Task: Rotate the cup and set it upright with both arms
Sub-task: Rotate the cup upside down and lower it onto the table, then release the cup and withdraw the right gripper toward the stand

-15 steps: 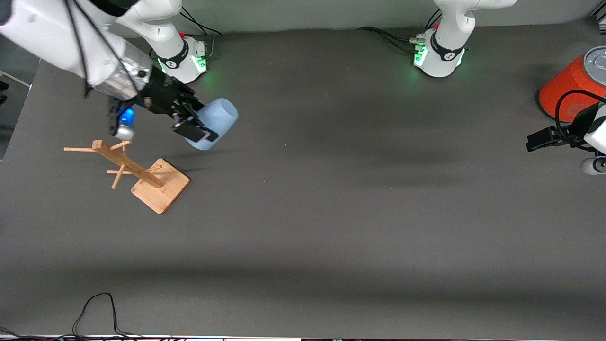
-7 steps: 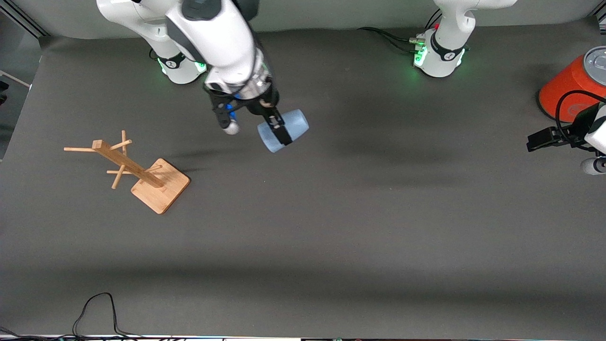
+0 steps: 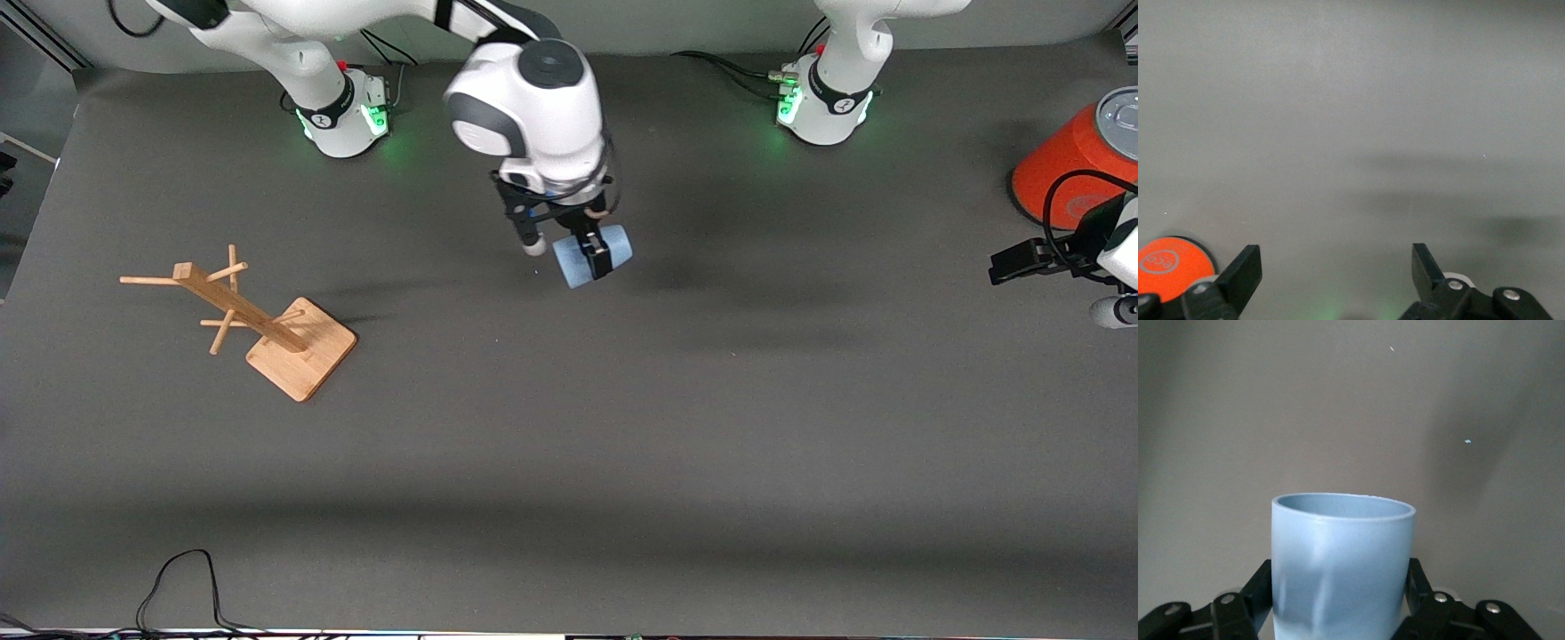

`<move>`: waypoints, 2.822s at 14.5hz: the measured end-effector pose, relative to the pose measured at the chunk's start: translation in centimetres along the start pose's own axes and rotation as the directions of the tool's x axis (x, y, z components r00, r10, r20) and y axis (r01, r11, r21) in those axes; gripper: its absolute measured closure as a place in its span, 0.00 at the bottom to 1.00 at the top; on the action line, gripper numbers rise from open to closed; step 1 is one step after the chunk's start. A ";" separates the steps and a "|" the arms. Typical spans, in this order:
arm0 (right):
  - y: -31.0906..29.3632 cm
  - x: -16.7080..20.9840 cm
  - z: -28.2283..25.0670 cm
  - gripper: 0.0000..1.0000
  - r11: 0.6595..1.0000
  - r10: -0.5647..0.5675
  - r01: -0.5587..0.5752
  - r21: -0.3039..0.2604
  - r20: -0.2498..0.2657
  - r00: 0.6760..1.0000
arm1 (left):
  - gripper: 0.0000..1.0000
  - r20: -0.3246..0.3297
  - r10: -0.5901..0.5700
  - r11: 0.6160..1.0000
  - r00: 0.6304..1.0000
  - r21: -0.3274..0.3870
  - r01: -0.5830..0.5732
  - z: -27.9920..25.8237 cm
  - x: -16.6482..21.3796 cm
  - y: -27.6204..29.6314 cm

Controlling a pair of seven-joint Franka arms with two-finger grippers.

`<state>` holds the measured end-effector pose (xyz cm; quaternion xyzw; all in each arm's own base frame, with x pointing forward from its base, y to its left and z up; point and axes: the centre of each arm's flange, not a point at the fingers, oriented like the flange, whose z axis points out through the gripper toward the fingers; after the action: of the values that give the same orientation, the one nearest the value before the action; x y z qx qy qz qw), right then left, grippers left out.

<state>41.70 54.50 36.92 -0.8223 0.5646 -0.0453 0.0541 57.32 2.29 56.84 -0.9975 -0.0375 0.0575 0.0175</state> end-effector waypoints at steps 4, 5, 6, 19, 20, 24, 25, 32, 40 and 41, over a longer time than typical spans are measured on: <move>3.0 -2.7 7.1 0.19 0.996 0.012 -0.017 -0.086 -0.050 0.999 | 0.00 0.003 0.000 1.000 1.000 0.001 0.000 0.5 0.4 0.1; 3.7 -2.7 8.6 0.19 0.993 0.016 -0.023 -0.114 -0.066 0.998 | 0.00 0.004 0.000 1.000 1.000 0.002 0.000 0.7 0.6 0.1; 4.3 -2.4 9.9 0.19 0.990 0.027 -0.038 -0.137 -0.083 0.996 | 0.00 0.006 0.001 1.000 1.000 0.003 -0.001 1.0 0.8 0.1; 4.9 0.0 16.6 0.00 0.977 0.092 -0.123 -0.172 -0.173 0.980 | 0.00 0.015 0.004 1.000 1.000 0.005 -0.004 2.1 1.5 0.4; 4.4 -0.1 16.1 0.00 0.979 0.096 -0.123 -0.162 -0.166 0.981 | 0.00 0.016 0.004 1.000 1.000 0.005 -0.004 2.2 1.6 0.4; 1.9 -0.9 11.6 0.00 0.991 0.005 -0.023 -0.135 -0.129 0.992 | 0.00 0.017 0.004 1.000 1.000 0.005 -0.004 2.3 1.6 0.4; 1.3 -0.8 9.9 0.00 0.989 -0.032 0.013 -0.145 -0.129 0.991 | 0.00 0.017 0.004 1.000 1.000 0.005 -0.005 2.3 1.6 0.4; -4.7 8.7 -4.5 0.00 0.939 -0.311 0.306 -0.158 -0.011 0.950 | 0.00 0.017 0.008 1.000 1.000 0.004 -0.008 2.3 1.6 0.6; -6.9 35.3 -19.5 0.00 0.798 -0.599 0.602 -0.029 0.079 0.797 | 0.00 0.038 0.065 0.998 0.997 0.007 -0.066 3.7 1.6 9.3; -6.4 38.0 -20.5 0.00 0.772 -0.632 0.635 -0.019 0.082 0.770 | 0.00 0.035 0.054 0.998 0.998 0.010 -0.054 3.9 1.3 12.1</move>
<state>58.44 20.51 58.64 -0.9665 0.2531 -0.0190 0.0371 59.04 -9.52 52.31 -0.9969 -0.0107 0.0756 0.0208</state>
